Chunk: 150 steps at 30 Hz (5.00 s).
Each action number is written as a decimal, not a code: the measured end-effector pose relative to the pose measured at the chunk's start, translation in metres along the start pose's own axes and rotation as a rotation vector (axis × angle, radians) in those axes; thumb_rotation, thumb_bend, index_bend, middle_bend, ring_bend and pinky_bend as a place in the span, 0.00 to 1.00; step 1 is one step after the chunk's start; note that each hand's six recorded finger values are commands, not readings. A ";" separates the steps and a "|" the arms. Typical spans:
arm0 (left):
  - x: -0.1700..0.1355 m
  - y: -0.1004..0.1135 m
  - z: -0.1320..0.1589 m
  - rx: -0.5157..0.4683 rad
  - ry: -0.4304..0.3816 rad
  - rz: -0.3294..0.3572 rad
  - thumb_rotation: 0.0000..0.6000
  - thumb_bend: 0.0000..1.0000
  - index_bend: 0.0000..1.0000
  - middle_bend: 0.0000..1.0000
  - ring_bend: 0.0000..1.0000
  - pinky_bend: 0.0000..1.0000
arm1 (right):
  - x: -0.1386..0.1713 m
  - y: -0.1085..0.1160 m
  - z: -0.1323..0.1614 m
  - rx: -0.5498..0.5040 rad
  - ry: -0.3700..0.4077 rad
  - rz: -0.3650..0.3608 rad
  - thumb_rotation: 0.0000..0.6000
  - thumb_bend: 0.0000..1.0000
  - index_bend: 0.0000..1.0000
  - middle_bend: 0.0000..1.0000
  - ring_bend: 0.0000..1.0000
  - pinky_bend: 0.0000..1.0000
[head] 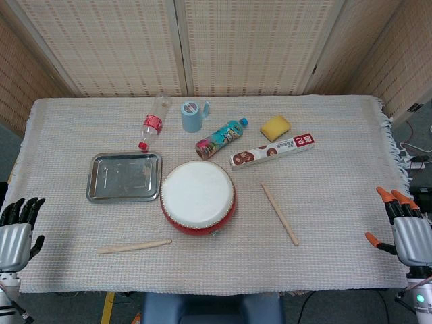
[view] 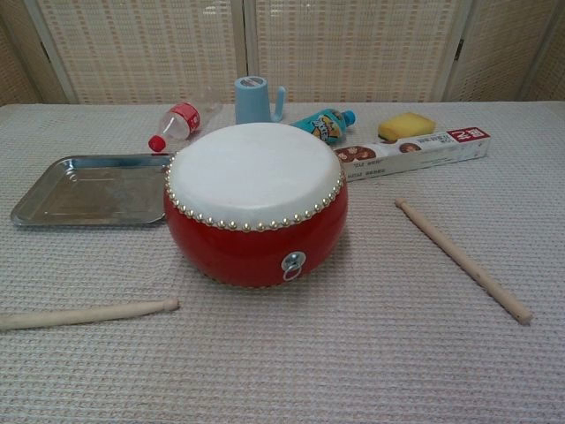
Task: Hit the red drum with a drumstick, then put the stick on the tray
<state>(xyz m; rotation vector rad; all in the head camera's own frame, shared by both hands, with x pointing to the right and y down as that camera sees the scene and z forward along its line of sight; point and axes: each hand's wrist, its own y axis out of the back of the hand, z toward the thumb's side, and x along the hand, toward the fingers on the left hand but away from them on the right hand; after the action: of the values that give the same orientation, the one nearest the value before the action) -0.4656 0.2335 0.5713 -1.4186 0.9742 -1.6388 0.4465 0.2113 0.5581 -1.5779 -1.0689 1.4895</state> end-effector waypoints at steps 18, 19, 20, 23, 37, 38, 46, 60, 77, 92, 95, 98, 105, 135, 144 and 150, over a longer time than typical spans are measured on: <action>-0.009 0.000 0.015 -0.060 -0.064 -0.006 1.00 0.36 0.22 0.13 0.08 0.09 | 0.007 0.007 0.003 -0.028 0.029 -0.032 1.00 0.16 0.01 0.14 0.04 0.15; -0.008 -0.001 0.017 -0.063 -0.072 -0.013 1.00 0.39 0.24 0.13 0.09 0.09 | 0.008 0.007 0.002 -0.030 0.028 -0.035 1.00 0.16 0.01 0.14 0.04 0.15; -0.007 -0.002 0.019 -0.067 -0.082 -0.021 1.00 0.41 0.25 0.13 0.09 0.09 | 0.008 0.008 0.002 -0.030 0.029 -0.038 1.00 0.16 0.01 0.14 0.04 0.15; -0.001 -0.006 0.030 -0.077 -0.126 -0.049 1.00 0.45 0.28 0.15 0.10 0.09 | 0.008 0.010 0.002 -0.027 0.035 -0.045 1.00 0.16 0.01 0.14 0.04 0.15; 0.015 -0.057 0.105 -0.130 -0.323 -0.241 1.00 0.33 0.37 0.19 0.13 0.10 | 0.009 0.010 -0.006 -0.033 0.019 -0.045 1.00 0.16 0.01 0.14 0.04 0.15; 0.015 -0.061 0.110 -0.131 -0.330 -0.251 1.00 0.33 0.38 0.19 0.13 0.10 | 0.009 0.010 -0.006 -0.033 0.019 -0.044 1.00 0.16 0.01 0.14 0.04 0.15; 0.012 -0.082 0.140 -0.139 -0.363 -0.321 1.00 0.31 0.38 0.19 0.14 0.10 | 0.007 0.008 -0.009 -0.042 0.017 -0.035 1.00 0.16 0.01 0.14 0.04 0.15; 0.001 -0.100 0.180 -0.157 -0.369 -0.391 1.00 0.27 0.36 0.19 0.14 0.10 | 0.005 0.005 -0.013 -0.054 0.013 -0.019 1.00 0.16 0.02 0.14 0.03 0.14; 0.001 -0.115 0.202 -0.170 -0.294 -0.427 1.00 0.26 0.41 0.19 0.14 0.11 | 0.004 0.000 -0.015 -0.066 0.022 0.017 1.00 0.16 0.04 0.14 0.02 0.12; -0.008 -0.118 0.210 -0.169 -0.317 -0.451 1.00 0.26 0.46 0.20 0.14 0.11 | 0.003 -0.004 -0.018 -0.071 0.015 0.037 1.00 0.16 0.05 0.14 0.02 0.12; -0.007 -0.120 0.211 -0.167 -0.315 -0.455 1.00 0.28 0.46 0.21 0.14 0.11 | 0.003 -0.004 -0.019 -0.073 0.014 0.037 1.00 0.16 0.05 0.14 0.02 0.12; -0.006 -0.122 0.211 -0.171 -0.308 -0.457 1.00 0.31 0.48 0.21 0.15 0.11 | 0.003 -0.004 -0.019 -0.074 0.011 0.038 1.00 0.16 0.05 0.14 0.02 0.12; -0.006 -0.123 0.211 -0.175 -0.306 -0.460 1.00 0.34 0.49 0.22 0.15 0.12 | 0.002 -0.006 -0.020 -0.078 0.009 0.046 1.00 0.16 0.05 0.14 0.02 0.12; -0.001 -0.110 0.203 -0.450 -0.219 -0.421 1.00 0.36 0.57 0.31 0.20 0.15 | 0.000 -0.004 -0.020 -0.083 0.006 0.044 1.00 0.16 0.05 0.14 0.01 0.11; 0.012 -0.085 0.182 -0.743 -0.129 -0.348 1.00 0.38 0.58 0.33 0.21 0.16 | -0.003 0.008 -0.017 -0.090 0.021 0.011 1.00 0.16 0.05 0.14 0.01 0.11; 0.025 -0.068 0.155 -1.059 -0.062 -0.322 1.00 0.37 0.59 0.34 0.22 0.17 | -0.005 0.028 -0.015 -0.077 0.026 -0.016 1.00 0.16 0.04 0.14 0.01 0.11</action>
<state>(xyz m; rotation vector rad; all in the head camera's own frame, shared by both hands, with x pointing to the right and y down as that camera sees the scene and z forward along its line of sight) -0.3180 0.2286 0.6581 -2.3837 1.7808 -1.2749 0.4646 0.1958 0.5364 -1.6330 -1.1338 1.4291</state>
